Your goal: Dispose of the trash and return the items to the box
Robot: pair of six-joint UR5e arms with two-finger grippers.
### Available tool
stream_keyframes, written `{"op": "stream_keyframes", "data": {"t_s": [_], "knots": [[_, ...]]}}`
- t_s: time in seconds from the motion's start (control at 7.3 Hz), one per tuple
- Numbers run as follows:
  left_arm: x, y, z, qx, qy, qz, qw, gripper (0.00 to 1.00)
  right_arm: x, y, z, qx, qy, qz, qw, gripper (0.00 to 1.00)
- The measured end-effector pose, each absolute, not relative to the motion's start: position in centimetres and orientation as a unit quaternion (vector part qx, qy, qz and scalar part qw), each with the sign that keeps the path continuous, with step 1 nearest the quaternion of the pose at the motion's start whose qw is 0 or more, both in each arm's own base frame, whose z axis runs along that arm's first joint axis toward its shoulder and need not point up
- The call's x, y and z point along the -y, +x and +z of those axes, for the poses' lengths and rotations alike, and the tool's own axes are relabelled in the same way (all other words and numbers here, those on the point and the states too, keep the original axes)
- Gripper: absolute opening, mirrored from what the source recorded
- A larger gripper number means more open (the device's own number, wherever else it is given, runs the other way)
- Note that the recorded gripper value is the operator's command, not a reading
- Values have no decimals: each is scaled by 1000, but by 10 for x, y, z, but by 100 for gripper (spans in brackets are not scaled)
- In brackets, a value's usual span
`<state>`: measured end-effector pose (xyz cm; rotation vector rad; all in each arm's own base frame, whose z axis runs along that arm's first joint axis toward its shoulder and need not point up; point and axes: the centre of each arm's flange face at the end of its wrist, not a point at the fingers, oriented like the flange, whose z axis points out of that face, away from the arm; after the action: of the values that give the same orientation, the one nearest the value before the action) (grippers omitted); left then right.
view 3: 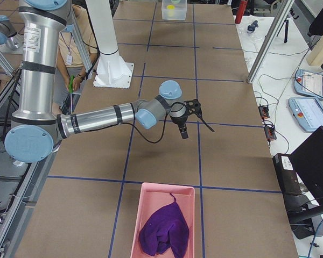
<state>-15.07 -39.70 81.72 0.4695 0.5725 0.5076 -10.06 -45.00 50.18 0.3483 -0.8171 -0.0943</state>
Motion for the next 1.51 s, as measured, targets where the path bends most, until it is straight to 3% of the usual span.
{"op": "stream_keyframes", "data": {"t_s": [0.14,0.27,0.68,1.1,1.51], "knots": [[390,-150,825,-269,229,246,903,61,450,-101,502,395,168,-46,902,100],[386,-149,828,-267,230,247,903,100,450,-101,502,395,168,-46,902,100],[403,-149,794,-260,254,228,903,100,450,-101,501,397,167,-43,902,100],[446,-148,680,-280,234,171,915,100,449,-97,499,397,169,-45,901,100],[445,-141,580,-325,203,152,911,100,440,-40,520,400,150,-74,901,100]]}}
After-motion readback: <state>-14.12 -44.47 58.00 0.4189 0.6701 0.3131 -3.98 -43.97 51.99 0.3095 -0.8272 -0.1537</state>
